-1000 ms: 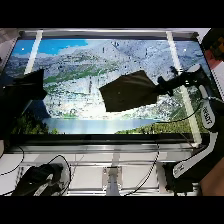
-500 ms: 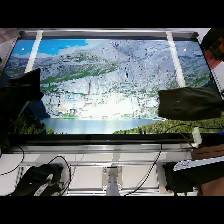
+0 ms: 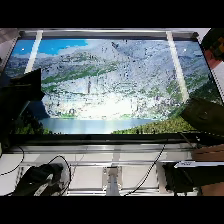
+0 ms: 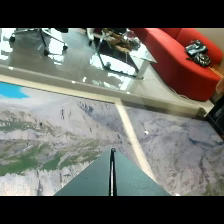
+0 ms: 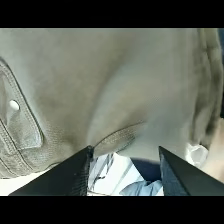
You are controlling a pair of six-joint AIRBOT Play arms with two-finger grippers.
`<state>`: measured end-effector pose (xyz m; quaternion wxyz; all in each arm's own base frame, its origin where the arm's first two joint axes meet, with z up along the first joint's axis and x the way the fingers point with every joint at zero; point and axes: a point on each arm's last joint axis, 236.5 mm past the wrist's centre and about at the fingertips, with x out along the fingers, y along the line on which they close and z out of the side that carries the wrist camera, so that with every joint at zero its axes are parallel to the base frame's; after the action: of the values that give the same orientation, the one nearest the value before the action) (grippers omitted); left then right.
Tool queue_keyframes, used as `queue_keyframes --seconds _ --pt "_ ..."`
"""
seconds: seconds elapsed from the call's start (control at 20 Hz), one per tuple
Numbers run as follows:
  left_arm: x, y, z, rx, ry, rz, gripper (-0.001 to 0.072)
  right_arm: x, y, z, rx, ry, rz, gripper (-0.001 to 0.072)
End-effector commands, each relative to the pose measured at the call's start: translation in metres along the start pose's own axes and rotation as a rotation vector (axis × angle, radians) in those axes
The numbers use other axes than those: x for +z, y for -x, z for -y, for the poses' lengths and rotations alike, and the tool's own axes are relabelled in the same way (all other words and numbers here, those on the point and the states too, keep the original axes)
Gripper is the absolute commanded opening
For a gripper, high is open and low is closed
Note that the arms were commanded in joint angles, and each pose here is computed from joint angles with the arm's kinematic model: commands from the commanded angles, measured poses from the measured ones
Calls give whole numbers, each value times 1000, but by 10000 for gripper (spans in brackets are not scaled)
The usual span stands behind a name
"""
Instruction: Fold the clothes and pants, and hang the long-sleeved shirts on hangers.
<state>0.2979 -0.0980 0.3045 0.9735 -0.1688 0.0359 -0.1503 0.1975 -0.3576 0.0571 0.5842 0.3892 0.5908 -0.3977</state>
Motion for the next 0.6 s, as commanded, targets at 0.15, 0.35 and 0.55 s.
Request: queue_keyframes --seconds 0.15,0.35,0.55 --pt "1 -1 -1 4 -5 4 34 24 61 -37 180 -18 168 305" --pt "10 -9 -23 75 -10 21 33 -14 188 -211 963 271 249 17" --pt "40 -29 -26 115 -15 24 31 -120 284 -301 1411 591 139 17"
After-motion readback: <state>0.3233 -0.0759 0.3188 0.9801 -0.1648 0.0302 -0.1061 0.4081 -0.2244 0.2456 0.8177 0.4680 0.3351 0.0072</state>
